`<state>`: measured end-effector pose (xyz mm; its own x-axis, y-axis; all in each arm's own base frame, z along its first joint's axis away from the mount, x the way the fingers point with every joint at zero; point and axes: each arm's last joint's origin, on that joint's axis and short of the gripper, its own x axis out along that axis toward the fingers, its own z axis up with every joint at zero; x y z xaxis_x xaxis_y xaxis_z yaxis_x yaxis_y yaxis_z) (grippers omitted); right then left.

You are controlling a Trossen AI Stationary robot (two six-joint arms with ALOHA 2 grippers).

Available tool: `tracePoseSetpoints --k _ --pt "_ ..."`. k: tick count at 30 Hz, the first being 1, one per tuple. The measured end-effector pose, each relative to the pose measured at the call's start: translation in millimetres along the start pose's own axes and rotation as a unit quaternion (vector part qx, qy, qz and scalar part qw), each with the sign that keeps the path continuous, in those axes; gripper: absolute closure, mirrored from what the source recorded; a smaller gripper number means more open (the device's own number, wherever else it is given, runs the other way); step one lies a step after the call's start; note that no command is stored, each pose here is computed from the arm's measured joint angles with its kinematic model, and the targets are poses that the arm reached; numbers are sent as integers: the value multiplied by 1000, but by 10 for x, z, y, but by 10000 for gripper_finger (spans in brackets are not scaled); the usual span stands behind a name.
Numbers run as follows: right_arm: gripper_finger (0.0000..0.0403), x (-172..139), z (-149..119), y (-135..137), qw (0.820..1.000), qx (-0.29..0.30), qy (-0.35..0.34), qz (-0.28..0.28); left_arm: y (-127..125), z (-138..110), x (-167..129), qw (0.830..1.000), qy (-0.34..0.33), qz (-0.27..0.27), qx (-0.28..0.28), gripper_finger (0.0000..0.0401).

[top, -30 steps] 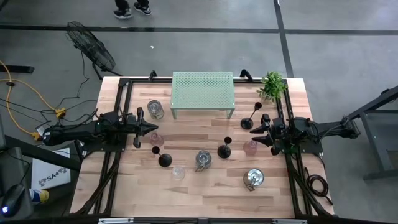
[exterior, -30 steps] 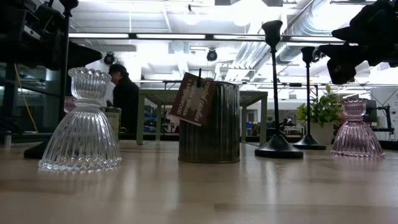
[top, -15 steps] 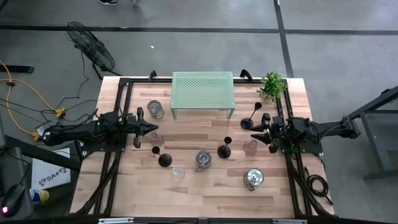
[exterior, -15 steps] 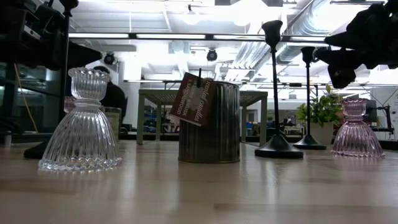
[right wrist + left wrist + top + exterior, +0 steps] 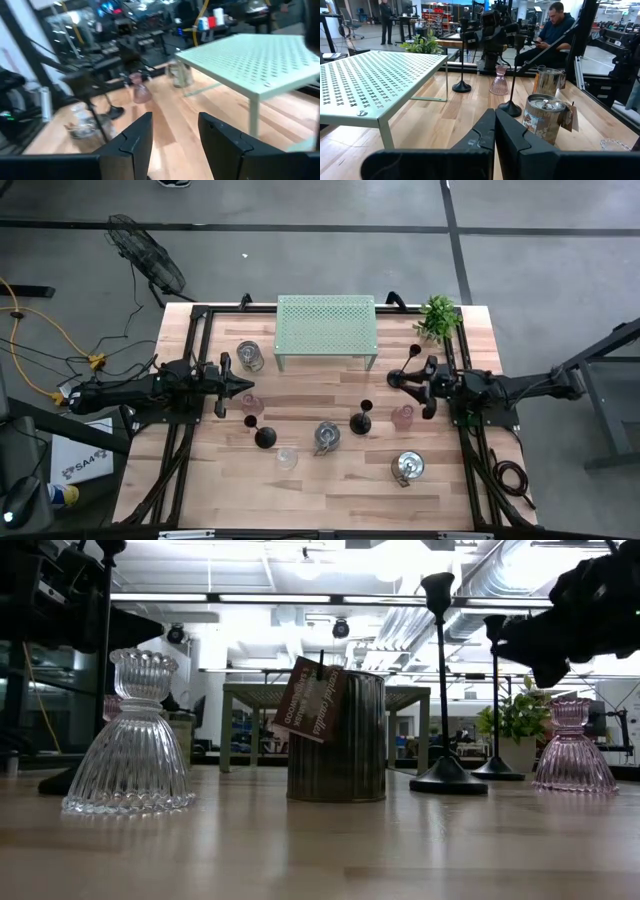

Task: Pick & Place candle stick holders
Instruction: Put the top black candle holder on the shelf

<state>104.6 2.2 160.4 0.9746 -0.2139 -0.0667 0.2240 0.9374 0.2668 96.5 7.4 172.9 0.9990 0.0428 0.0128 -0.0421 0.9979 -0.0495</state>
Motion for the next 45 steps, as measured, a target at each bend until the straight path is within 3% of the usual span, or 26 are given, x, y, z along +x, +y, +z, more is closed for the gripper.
tracePoseSetpoints --k 15,27,35,45 --pt "266 109 -90 -9 983 112 109 -92 0 0 0 1000 0 0 0 401" --pt "304 102 199 78 960 126 200 -149 0 0 0 1000 0 0 0 401" --pt "313 68 283 82 934 117 261 -213 0 -2 0 1000 0 0 0 401" --pt "314 115 278 84 930 96 265 -237 0 -1 0 1000 0 0 0 401"
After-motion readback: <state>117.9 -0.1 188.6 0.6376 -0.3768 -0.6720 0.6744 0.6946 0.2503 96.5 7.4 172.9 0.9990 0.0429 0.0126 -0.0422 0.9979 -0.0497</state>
